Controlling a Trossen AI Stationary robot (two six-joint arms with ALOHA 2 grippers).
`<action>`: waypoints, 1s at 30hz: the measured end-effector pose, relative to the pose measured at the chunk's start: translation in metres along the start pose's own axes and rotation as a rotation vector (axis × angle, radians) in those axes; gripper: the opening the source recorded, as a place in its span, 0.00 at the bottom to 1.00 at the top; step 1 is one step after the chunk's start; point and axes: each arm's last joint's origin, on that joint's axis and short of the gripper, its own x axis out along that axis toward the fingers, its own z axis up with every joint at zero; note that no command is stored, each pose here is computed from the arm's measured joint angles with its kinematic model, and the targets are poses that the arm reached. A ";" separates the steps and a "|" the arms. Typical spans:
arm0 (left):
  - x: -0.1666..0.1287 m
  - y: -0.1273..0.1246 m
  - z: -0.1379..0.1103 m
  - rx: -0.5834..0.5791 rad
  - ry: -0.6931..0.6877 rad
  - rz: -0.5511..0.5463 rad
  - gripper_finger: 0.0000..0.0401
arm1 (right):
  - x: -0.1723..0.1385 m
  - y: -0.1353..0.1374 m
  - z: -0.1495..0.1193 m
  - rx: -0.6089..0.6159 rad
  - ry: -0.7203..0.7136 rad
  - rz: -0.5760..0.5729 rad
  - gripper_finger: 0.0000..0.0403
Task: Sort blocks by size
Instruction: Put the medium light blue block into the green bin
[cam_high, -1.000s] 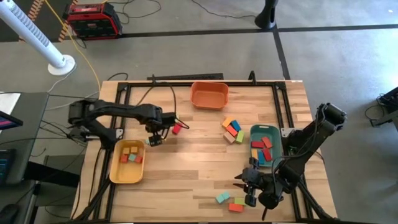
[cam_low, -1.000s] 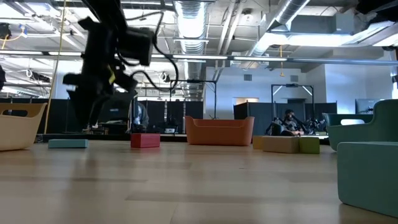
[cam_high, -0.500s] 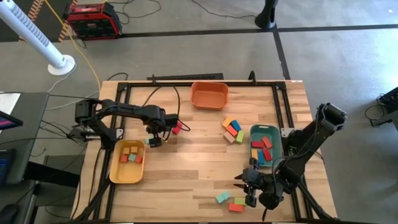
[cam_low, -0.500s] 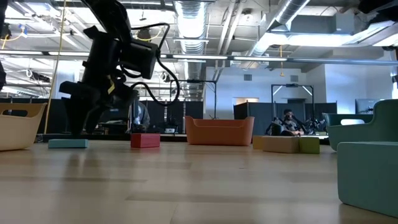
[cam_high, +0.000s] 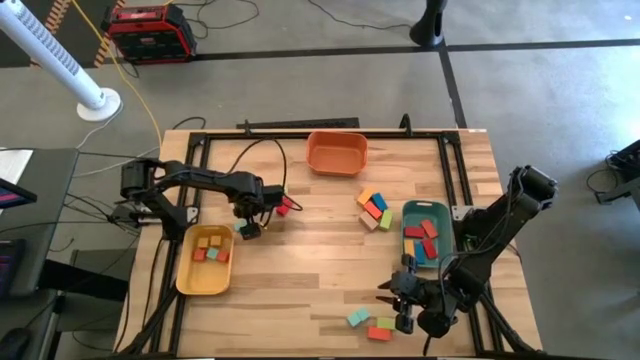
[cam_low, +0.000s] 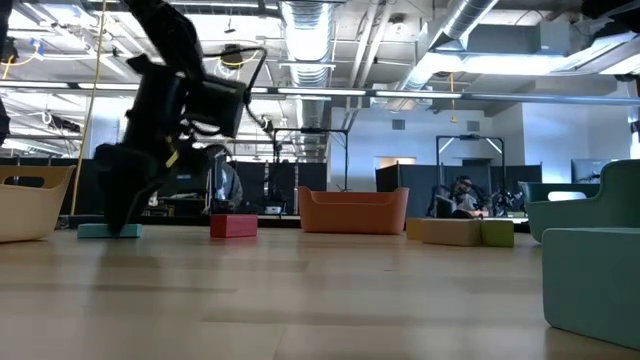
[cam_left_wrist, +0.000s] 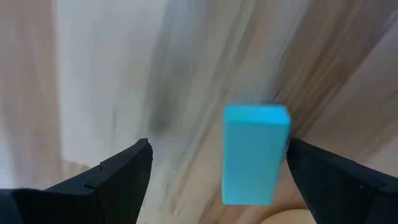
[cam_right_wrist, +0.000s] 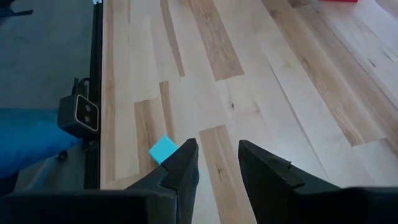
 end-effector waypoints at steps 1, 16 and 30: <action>0.004 0.000 -0.002 -0.002 0.009 0.001 0.88 | -0.001 0.001 -0.001 -0.003 -0.004 0.000 0.39; 0.013 -0.001 -0.004 0.053 -0.021 -0.012 0.43 | -0.002 0.002 -0.002 -0.009 -0.026 -0.011 0.39; -0.016 -0.025 0.024 0.141 -0.230 -0.103 0.29 | 0.000 -0.001 0.001 -0.009 -0.035 -0.029 0.39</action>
